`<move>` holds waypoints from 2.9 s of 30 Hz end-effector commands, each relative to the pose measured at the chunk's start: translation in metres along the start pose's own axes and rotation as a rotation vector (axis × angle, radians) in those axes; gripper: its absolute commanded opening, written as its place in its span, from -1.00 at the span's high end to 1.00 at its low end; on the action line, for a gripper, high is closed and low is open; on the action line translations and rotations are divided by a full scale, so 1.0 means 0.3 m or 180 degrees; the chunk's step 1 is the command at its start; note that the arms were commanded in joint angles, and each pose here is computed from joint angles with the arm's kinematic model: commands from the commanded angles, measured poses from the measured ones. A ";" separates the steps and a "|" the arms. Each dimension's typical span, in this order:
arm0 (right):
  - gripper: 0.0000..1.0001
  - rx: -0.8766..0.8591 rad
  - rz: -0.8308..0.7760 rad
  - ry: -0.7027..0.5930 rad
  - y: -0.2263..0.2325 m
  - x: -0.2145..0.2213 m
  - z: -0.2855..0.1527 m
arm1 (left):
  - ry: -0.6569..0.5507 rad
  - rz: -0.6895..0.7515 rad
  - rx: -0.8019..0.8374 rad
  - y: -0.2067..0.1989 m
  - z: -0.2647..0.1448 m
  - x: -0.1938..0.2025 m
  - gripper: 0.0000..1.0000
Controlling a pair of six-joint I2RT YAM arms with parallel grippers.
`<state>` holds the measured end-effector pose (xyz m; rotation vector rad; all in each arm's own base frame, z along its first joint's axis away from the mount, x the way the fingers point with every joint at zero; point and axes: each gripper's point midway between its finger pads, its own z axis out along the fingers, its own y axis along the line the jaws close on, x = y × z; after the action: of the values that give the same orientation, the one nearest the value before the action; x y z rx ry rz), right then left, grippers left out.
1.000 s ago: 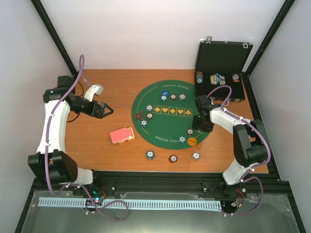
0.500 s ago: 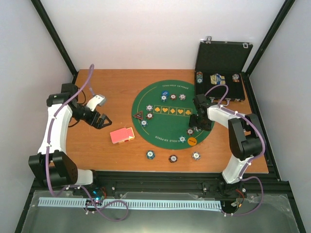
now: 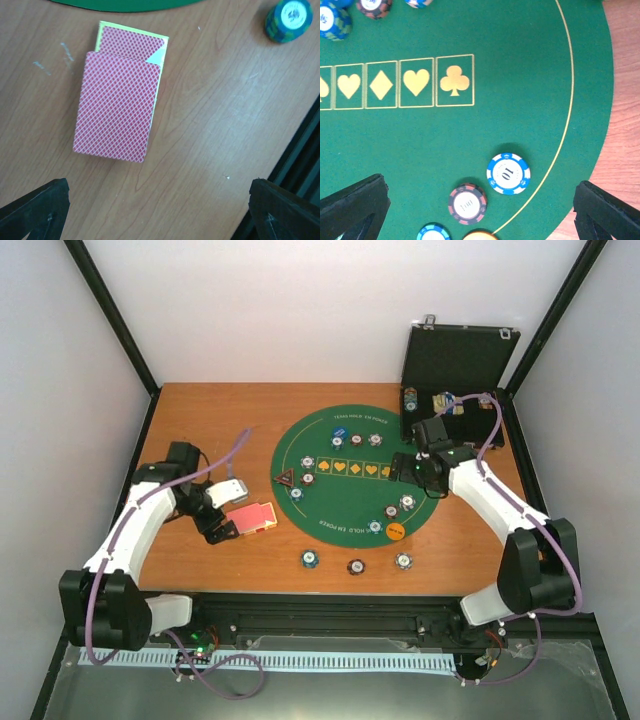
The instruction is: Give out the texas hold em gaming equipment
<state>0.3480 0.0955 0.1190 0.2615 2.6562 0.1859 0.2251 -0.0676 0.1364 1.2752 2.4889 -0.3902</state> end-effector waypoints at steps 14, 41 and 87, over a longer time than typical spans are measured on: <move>-1.00 -0.0772 -0.0607 -0.0013 0.278 0.076 -0.158 | 0.0494 0.0836 -0.0482 0.092 0.158 0.003 -1.00; -1.00 -0.1052 -0.0955 0.0221 0.481 0.256 -0.180 | 0.0611 0.0851 -0.0220 0.101 0.288 0.024 -0.99; -0.79 -0.0961 -0.0890 0.0305 0.449 0.284 -0.165 | 0.0912 0.0892 -0.0294 0.138 0.391 0.118 -0.72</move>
<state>0.2746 0.2407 0.1463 -0.2230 2.6783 0.5083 0.2544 -0.0605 0.0159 1.6833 2.5049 -0.0449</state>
